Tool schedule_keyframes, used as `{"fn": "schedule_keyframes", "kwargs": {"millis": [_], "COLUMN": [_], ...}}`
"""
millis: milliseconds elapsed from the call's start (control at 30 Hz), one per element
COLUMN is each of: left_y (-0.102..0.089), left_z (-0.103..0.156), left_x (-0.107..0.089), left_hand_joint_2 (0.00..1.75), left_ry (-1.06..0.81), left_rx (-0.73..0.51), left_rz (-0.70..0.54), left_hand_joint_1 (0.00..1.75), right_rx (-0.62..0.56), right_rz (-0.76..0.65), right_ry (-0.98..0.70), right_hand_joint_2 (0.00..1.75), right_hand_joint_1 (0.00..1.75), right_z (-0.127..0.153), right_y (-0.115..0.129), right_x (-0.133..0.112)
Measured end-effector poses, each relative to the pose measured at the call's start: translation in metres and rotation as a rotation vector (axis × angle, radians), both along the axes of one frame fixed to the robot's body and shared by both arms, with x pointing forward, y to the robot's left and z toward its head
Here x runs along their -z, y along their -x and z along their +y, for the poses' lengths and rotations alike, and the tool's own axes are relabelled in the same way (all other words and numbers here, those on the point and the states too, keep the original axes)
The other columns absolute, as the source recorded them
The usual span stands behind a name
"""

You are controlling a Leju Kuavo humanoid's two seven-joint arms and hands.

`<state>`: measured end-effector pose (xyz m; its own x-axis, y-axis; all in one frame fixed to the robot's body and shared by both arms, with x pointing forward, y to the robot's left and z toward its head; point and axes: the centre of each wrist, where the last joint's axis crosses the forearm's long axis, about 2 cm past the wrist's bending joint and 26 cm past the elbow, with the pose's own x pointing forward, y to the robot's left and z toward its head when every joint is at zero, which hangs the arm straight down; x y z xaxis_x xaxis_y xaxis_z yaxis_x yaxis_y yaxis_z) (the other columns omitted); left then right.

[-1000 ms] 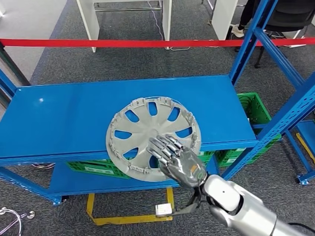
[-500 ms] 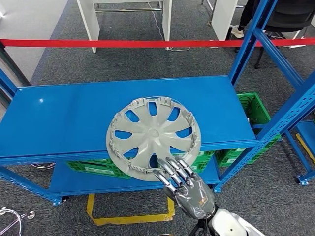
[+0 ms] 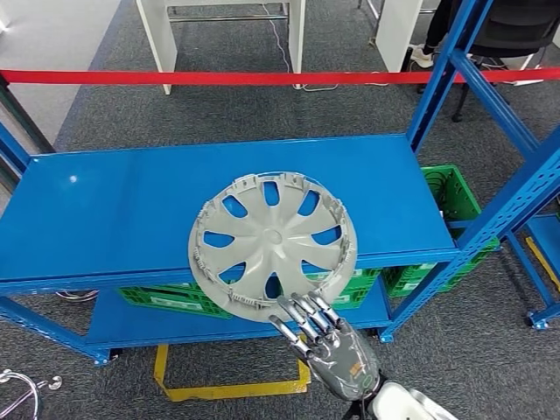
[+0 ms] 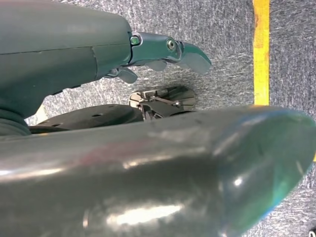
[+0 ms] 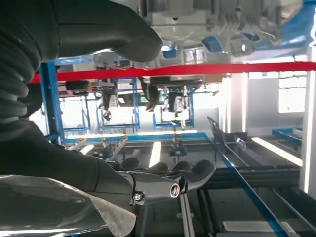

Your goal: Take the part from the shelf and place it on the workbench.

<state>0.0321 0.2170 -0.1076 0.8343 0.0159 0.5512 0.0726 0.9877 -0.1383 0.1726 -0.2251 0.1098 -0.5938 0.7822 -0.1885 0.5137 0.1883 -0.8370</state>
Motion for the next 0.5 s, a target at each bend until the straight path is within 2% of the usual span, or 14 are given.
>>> {"fn": "schedule_keyframes", "kwargs": {"millis": [200, 333, 500], "left_y": [-0.001, -0.002, -0.002], "left_z": [0.000, 0.000, 0.000], "left_x": [0.000, 0.000, 0.000], "left_hand_joint_2": [0.00, 0.00, 0.00], "left_ry": [-0.002, -0.003, -0.004], "left_rx": [0.014, 0.023, 0.034], "left_rz": [0.000, -0.001, -0.002], "left_hand_joint_1": [0.00, 0.00, 0.00], "right_rx": [0.099, 0.166, 0.163], "right_rz": [0.056, 0.095, 0.127], "right_ry": [0.000, -0.024, -0.012], "right_hand_joint_2": [1.75, 1.75, 1.75], "right_hand_joint_1": [0.00, 0.00, 0.00], "right_z": [0.003, 0.014, 0.027], "right_y": [-0.014, -0.018, -0.014], "right_x": [0.017, 0.028, 0.039]}}
